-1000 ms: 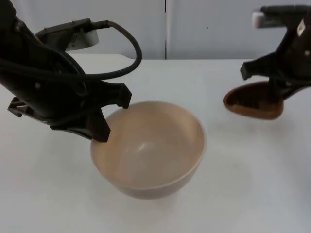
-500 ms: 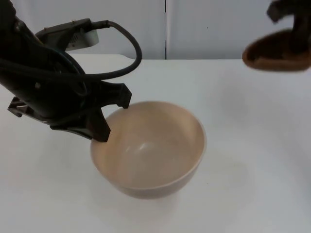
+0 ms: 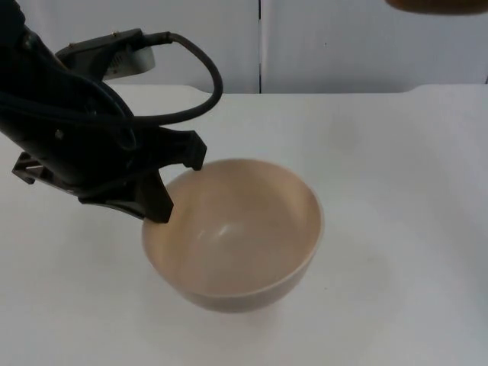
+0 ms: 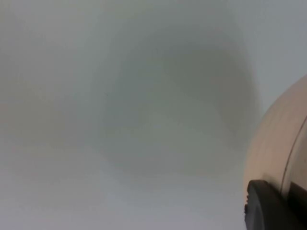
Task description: Pick up the bowl with the left hand and pour the coffee beans from the cup into the bowl with the right hand.
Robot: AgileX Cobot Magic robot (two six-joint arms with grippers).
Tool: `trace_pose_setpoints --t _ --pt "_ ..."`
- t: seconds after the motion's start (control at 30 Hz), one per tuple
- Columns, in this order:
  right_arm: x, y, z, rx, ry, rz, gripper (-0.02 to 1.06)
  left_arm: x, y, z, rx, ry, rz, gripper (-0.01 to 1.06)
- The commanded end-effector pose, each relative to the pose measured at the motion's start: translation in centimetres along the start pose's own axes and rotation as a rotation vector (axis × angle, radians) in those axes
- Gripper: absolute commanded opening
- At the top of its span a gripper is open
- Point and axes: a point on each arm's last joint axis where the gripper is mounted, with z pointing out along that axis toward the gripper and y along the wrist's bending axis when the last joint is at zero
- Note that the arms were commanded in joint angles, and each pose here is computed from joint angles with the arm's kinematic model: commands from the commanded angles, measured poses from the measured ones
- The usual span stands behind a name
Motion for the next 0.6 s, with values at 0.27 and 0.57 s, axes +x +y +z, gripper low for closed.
trace_pose_setpoints --t 0.27,0.57 --pt "-0.1 3.9 -0.6 -0.042 -0.013 -0.111 0.0 -0.1 -0.4 -0.3 0.013 -0.016 -0.007 0.0" --pt "0.3 9.7 1.9 -0.039 0.041 -0.287 0.0 -0.1 -0.4 -0.3 0.013 -0.014 -0.007 0.0"
